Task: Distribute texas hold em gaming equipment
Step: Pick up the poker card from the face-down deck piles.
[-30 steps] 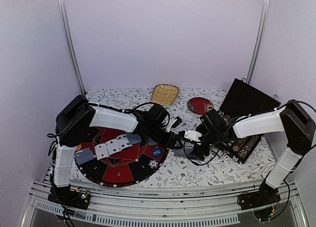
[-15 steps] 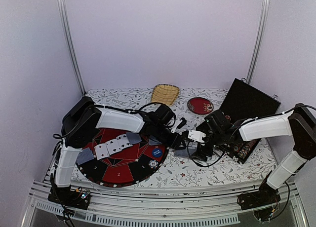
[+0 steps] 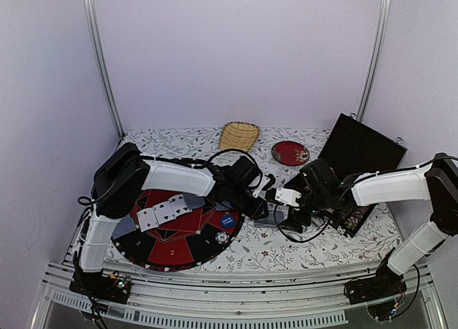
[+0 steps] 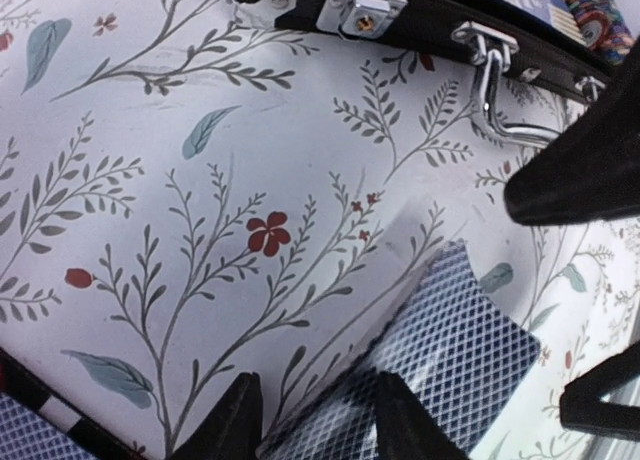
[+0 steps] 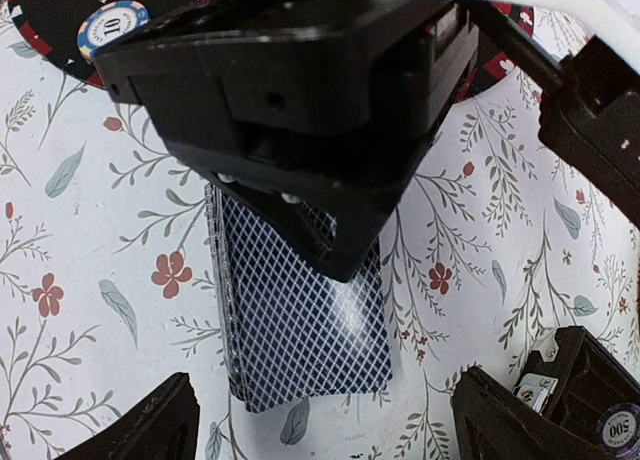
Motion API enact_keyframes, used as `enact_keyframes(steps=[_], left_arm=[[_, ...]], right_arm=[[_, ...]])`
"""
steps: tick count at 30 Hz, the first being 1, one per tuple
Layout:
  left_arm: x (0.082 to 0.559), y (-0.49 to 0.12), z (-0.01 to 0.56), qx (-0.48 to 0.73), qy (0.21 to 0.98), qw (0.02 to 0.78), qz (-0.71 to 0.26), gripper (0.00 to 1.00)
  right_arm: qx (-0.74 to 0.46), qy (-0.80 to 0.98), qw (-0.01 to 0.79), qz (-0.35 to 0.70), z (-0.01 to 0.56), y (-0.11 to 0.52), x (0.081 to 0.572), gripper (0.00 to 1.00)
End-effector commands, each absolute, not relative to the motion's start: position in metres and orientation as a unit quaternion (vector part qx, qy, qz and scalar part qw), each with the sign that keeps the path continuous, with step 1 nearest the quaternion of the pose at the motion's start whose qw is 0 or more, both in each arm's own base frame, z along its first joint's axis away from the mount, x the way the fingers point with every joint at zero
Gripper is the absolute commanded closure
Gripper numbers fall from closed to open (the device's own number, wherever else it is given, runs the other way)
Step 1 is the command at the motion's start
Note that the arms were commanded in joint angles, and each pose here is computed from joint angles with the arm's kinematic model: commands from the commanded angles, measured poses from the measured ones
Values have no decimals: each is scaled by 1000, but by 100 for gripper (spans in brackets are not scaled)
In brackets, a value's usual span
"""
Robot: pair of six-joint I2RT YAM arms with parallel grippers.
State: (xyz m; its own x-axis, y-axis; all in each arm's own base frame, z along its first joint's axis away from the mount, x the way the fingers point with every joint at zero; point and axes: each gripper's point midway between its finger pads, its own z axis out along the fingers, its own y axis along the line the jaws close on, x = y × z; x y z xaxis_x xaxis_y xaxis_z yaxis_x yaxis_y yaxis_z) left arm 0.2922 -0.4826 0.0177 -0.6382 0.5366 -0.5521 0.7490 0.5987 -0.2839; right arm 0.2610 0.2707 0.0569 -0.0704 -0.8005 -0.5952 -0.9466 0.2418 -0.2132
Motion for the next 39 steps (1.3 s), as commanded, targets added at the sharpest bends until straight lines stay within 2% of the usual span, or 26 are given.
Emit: enact_keyframes(steps=[1, 6, 11, 19, 30, 39], left_arm=[[286, -450, -10, 380, 889, 187, -175, 65], [292, -447, 0, 380, 885, 205, -173, 64], [292, -439, 11, 375, 884, 212, -184, 49], [286, -438, 27, 362, 877, 208, -239, 36], [278, -433, 39, 312, 869, 166, -346, 40], [265, -440, 25, 304, 866, 124, -377, 51]], right_arm=[[-605, 719, 325, 105, 63, 267, 264, 10], [-611, 717, 321, 102, 63, 266, 263, 10], [-622, 709, 316, 106, 64, 267, 260, 9], [-649, 679, 321, 120, 70, 279, 260, 9], [-683, 644, 308, 156, 65, 291, 270, 3], [-686, 645, 299, 158, 51, 292, 270, 2]])
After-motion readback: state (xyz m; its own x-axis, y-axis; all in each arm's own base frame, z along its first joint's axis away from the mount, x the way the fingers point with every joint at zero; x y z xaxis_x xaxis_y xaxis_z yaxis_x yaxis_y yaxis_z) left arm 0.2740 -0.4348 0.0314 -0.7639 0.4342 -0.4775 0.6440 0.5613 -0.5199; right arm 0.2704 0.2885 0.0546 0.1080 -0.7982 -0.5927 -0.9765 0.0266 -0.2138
